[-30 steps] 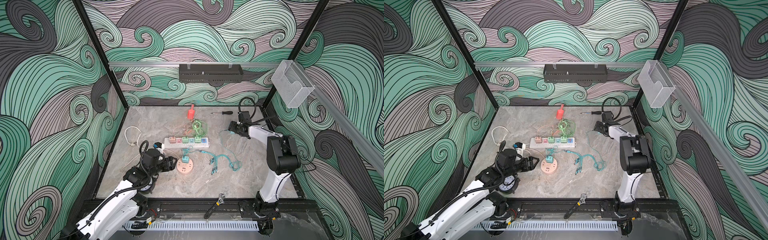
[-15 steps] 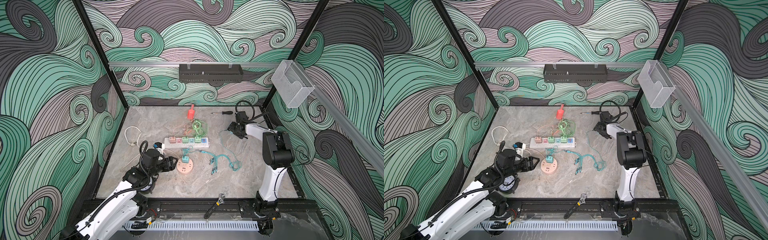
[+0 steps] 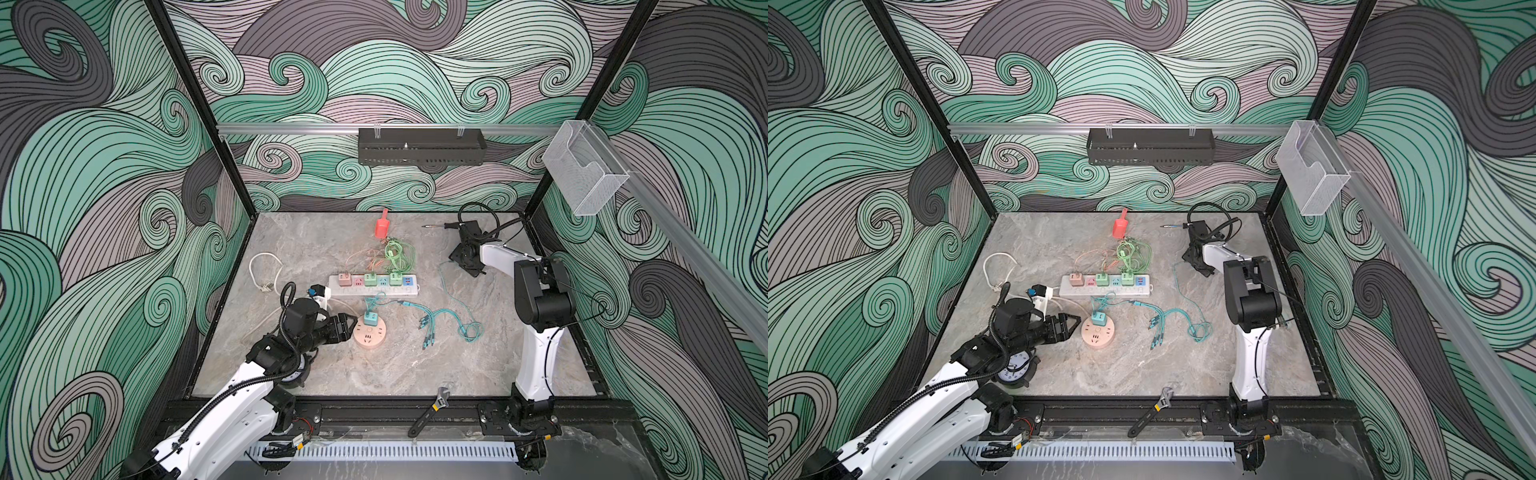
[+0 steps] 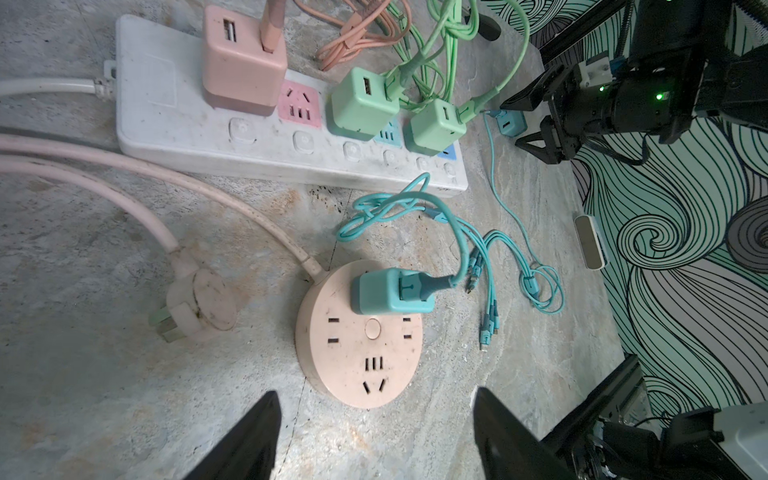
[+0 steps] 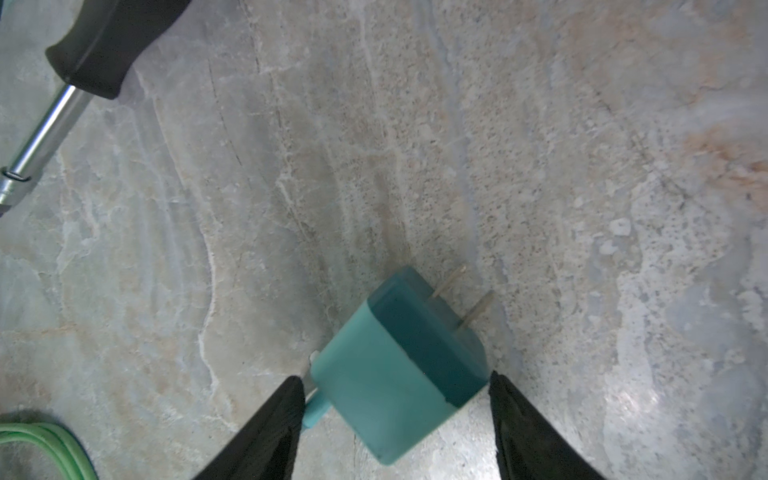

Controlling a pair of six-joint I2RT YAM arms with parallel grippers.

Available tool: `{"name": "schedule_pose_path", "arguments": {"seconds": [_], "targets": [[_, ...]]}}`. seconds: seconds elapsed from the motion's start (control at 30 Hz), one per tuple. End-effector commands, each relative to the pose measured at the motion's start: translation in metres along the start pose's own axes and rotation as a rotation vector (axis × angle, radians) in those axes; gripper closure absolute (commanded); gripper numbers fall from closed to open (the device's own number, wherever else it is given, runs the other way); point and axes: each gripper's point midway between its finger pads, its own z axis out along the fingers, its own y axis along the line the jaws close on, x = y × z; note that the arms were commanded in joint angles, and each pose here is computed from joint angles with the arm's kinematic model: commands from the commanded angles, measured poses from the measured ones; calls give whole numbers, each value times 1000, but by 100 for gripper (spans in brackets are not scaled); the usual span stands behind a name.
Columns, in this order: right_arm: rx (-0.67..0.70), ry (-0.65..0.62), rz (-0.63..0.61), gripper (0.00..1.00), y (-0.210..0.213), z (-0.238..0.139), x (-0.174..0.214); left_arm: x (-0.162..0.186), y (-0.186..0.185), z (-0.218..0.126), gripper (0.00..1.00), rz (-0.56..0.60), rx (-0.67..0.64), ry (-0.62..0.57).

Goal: Insert the plug
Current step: 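Close the right gripper on the second teal charger and lift it, then carry the teal charger toward the left gripper while the left gripper rises to meet it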

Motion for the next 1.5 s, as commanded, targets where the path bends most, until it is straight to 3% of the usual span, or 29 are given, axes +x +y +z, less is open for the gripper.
{"name": "schedule_pose_path", "arguments": {"seconds": [0.0,0.3,0.83,1.1,1.47], "targets": [[76,7,-3,31,-13,8,5,-5,-3,-2,25,1,19,-18],[78,31,-87,41,-13,22,6,-4,-2,-3,25,-2,16,-14],[-30,64,-289,65,-5,3,16,-10,-8,-1,25,-10,22,-7],[-153,11,-479,69,16,-47,11,-12,-10,-8,25,1,13,-4],[-429,-139,-736,68,58,-151,28,-25,-28,-27,24,14,46,-17]]}}
